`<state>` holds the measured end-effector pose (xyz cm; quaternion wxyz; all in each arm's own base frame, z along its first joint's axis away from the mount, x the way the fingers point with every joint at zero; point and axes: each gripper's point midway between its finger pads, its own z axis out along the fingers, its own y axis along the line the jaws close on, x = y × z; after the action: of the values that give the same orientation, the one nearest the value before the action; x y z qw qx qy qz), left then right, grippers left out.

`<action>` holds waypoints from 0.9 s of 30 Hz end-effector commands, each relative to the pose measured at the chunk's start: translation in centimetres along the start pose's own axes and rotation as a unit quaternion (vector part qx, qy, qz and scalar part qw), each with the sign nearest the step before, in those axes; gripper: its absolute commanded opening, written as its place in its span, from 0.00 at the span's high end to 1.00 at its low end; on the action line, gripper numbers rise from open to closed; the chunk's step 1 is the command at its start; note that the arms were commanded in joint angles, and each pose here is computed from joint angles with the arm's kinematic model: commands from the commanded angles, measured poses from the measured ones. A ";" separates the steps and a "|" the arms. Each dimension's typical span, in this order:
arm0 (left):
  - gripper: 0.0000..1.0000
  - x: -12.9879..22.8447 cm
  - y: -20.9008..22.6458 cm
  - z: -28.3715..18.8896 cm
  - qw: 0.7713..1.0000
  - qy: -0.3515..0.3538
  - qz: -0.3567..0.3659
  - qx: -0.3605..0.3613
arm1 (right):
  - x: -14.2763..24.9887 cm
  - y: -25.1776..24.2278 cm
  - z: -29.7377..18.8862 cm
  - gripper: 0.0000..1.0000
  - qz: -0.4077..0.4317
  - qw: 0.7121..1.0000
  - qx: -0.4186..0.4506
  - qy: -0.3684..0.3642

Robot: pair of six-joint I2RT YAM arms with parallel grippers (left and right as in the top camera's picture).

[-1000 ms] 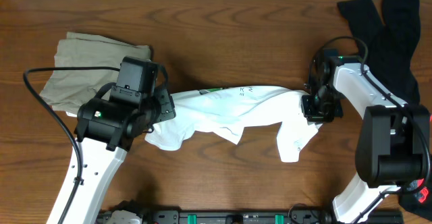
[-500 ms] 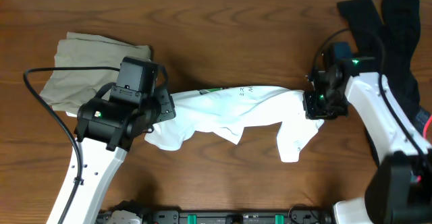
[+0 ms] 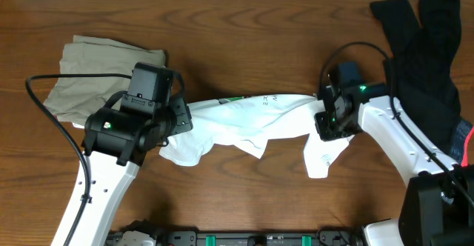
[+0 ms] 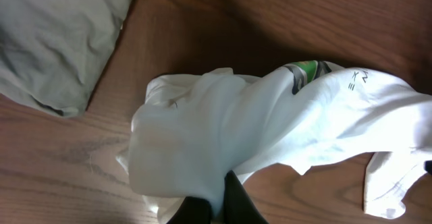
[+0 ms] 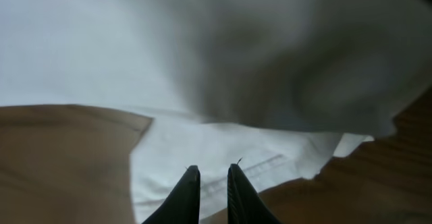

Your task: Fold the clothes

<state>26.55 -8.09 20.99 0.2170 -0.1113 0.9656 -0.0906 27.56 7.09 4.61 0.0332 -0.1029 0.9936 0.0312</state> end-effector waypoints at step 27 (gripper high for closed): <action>0.94 -0.5 0.1 -0.3 1.000 -0.008 0.008 -0.004 | -1.4 -3.4 2.8 0.81 0.027 0.993 0.090 -0.066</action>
<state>26.54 -8.09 20.99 0.2169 -0.1113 0.9656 -0.0905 29.95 4.74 1.94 0.1084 -0.0809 0.9900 -0.0406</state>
